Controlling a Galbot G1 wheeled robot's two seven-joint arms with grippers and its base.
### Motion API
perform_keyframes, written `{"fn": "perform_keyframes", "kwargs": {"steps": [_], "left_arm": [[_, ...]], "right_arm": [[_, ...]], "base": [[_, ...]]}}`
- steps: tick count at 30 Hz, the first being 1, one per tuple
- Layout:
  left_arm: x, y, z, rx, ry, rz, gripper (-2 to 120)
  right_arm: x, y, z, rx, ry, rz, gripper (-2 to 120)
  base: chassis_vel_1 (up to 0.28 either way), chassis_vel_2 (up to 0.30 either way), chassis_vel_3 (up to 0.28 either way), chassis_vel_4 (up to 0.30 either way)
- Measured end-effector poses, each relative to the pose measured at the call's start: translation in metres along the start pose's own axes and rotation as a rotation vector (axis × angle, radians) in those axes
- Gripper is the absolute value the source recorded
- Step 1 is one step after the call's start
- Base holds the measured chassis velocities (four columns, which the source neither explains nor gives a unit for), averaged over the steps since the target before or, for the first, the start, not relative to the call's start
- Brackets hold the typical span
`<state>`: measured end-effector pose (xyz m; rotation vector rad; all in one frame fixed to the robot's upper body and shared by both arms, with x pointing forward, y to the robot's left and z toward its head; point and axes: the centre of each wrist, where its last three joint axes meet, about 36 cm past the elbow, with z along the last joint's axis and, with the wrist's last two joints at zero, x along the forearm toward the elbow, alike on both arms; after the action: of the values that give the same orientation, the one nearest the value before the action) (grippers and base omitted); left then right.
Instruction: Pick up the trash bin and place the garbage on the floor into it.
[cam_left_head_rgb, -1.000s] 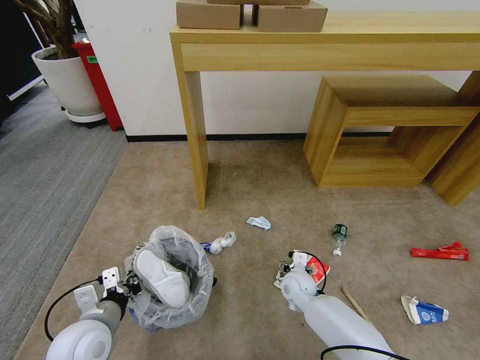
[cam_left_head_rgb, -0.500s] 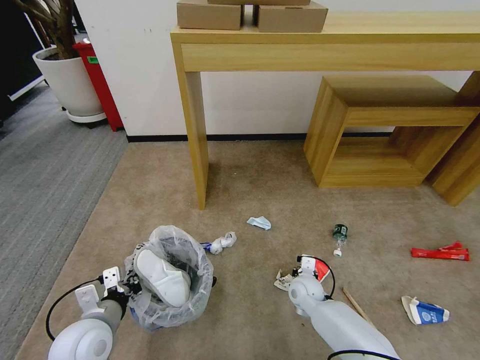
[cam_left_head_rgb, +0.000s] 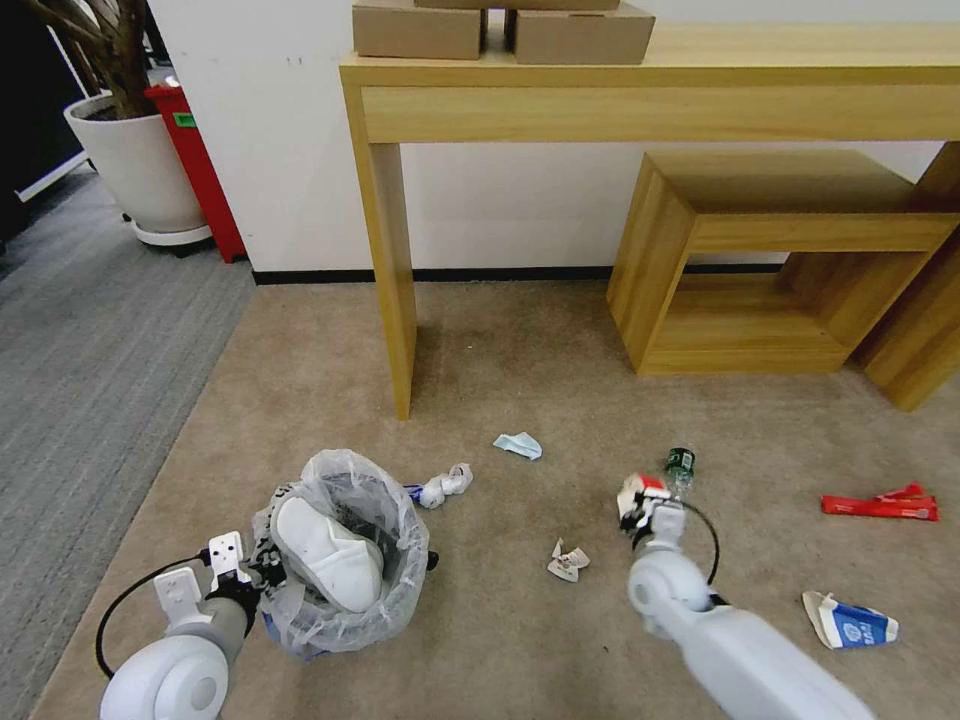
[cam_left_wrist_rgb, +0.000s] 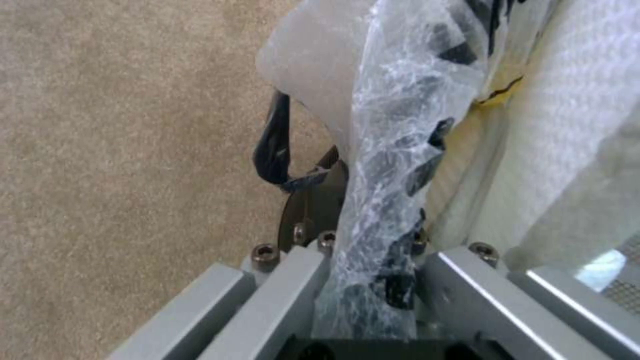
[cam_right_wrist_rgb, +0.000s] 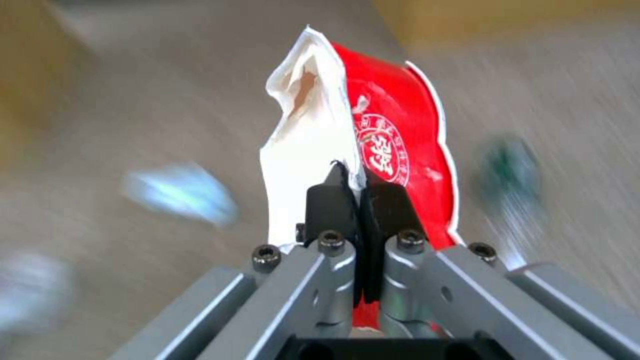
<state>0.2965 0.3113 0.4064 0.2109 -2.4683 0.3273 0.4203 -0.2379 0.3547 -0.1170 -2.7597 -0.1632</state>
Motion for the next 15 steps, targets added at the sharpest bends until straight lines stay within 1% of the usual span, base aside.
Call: {"fn": "perform_keyframes", "kwargs": {"steps": [2, 3, 6, 7, 9, 10, 12, 13, 14, 15], "left_arm": [[0.003, -0.002, -0.001, -0.002, -0.001, 0.005, 0], [0.003, -0.002, -0.001, -0.002, -0.001, 0.005, 0], [0.009, -0.006, -0.004, -0.004, -0.003, 0.017, 0], [0.009, -0.006, -0.004, -0.004, -0.003, 0.017, 0], [0.015, -0.010, -0.008, 0.000, -0.003, 0.031, 0], [0.015, -0.010, -0.008, 0.000, -0.003, 0.031, 0], [0.022, -0.015, -0.014, 0.005, 0.002, 0.050, 0], [0.022, -0.015, -0.014, 0.005, 0.002, 0.050, 0], [0.028, -0.018, -0.018, 0.004, 0.002, 0.064, 0], [0.030, -0.020, -0.020, 0.004, 0.001, 0.071, 0]], "right_arm": [[0.022, 0.010, -0.028, -0.010, -0.099, -0.125, 0], [0.022, 0.010, -0.028, -0.010, -0.099, -0.125, 0], [0.058, 0.025, -0.067, -0.002, -0.227, -0.334, 0], [0.058, 0.025, -0.067, -0.002, -0.227, -0.334, 0], [0.085, 0.033, -0.090, 0.012, -0.294, -0.510, 0], [0.085, 0.033, -0.090, 0.012, -0.294, -0.510, 0], [0.103, 0.033, -0.106, 0.026, -0.334, -0.657, 0], [0.103, 0.033, -0.106, 0.026, -0.334, -0.657, 0], [0.110, 0.031, -0.113, 0.042, -0.357, -0.735, 0], [0.114, 0.030, -0.116, 0.048, -0.368, -0.777, 0]], "base": [[0.000, 0.000, 0.000, 0.000], [0.000, 0.000, 0.000, 0.000], [0.000, 0.000, 0.000, 0.000], [0.000, 0.000, 0.000, 0.000], [0.000, 0.000, 0.000, 0.000], [0.000, 0.000, 0.000, 0.000], [0.000, 0.000, 0.000, 0.000], [0.000, 0.000, 0.000, 0.000], [0.000, 0.000, 0.000, 0.000], [0.000, 0.000, 0.000, 0.000]]}}
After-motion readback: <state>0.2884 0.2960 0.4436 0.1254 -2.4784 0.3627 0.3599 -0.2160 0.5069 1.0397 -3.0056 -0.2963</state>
